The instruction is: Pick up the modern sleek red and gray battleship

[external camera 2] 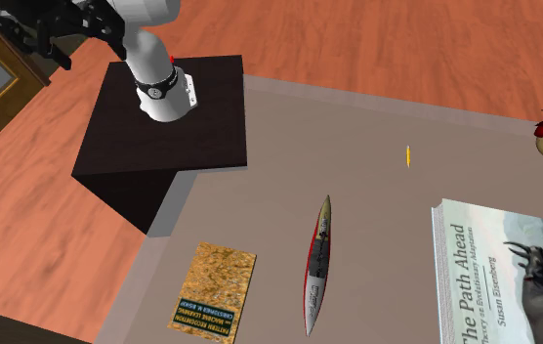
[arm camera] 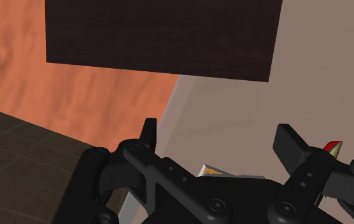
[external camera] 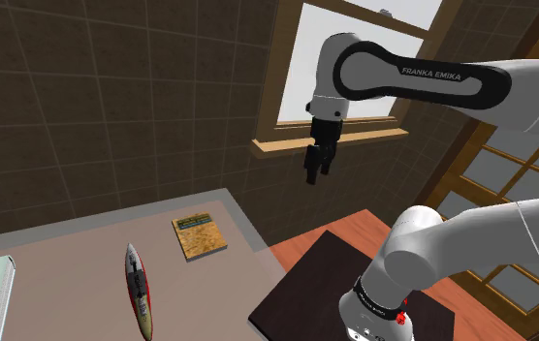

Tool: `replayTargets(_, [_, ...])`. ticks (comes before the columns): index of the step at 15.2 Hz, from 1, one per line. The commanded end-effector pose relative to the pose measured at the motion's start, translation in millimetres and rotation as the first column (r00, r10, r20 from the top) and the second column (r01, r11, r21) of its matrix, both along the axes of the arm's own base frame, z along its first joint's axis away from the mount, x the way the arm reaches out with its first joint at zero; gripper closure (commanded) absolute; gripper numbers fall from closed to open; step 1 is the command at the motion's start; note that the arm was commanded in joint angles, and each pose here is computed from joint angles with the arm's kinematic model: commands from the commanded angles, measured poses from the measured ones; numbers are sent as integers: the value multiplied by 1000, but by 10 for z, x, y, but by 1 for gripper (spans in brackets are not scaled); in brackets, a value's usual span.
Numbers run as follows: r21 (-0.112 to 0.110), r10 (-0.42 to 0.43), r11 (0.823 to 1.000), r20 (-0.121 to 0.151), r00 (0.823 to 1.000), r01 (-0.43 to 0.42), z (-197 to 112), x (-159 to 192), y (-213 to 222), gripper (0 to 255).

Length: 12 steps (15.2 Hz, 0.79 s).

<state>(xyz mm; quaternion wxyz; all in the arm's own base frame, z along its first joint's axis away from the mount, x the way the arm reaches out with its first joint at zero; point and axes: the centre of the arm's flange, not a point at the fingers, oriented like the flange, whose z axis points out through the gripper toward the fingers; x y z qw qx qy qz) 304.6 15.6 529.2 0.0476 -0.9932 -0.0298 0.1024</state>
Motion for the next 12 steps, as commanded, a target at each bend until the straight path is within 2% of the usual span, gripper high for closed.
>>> replayTargets(1, [0, 0, 1000, 0, 1000, 0, 0, 0, 0, 0])
replayTargets(12, [-21, -35, 999, 51, 998, 36, -787, 513, 1075, 0])
